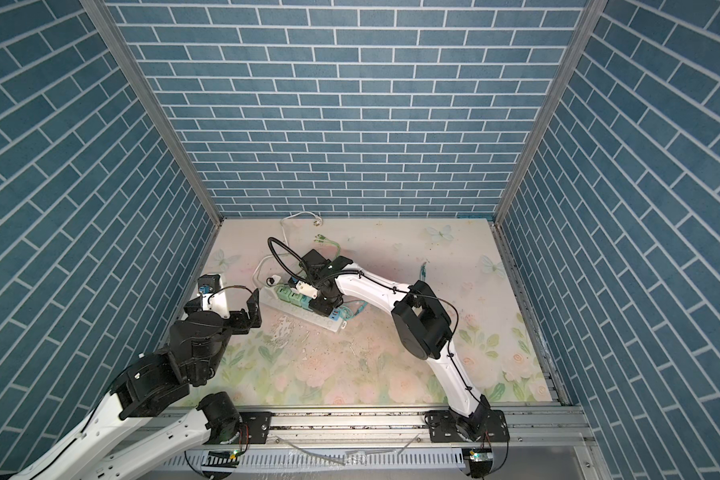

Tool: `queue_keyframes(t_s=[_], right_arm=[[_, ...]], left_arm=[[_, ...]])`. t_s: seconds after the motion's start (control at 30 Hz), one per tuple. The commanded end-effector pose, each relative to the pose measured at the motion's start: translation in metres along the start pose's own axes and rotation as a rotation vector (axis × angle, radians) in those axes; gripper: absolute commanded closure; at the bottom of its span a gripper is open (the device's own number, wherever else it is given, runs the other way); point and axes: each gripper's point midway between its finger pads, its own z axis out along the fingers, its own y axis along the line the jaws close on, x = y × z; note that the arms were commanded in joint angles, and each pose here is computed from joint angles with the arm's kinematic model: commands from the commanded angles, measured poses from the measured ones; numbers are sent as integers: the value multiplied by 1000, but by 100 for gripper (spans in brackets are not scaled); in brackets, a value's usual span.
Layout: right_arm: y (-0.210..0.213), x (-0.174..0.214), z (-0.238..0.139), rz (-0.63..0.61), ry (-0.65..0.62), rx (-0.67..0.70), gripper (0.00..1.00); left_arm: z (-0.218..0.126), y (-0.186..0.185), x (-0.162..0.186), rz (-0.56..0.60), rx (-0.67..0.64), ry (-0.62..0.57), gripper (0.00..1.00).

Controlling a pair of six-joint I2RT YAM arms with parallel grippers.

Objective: Insert the plug
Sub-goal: 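Press the teal charger's prongs into the socket with the right gripper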

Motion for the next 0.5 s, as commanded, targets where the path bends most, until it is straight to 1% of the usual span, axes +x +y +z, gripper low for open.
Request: queue_keyframes(t_s=[0.0, 0.1, 0.2, 0.33, 0.47], right_arm=[[29, 70, 72, 36, 250, -106, 91], [25, 65, 59, 33, 237, -75, 83], [25, 54, 42, 31, 190, -68, 76], [30, 35, 19, 31, 112, -91, 68], [30, 25, 1, 23, 73, -83, 62]], left_arm=[[4, 5, 1, 5, -41, -10, 0], [8, 3, 3, 10, -48, -5, 0], [14, -3, 5, 23, -45, 14, 0], [23, -11, 12, 52, -53, 69, 0], [28, -15, 18, 40, -51, 83, 0]])
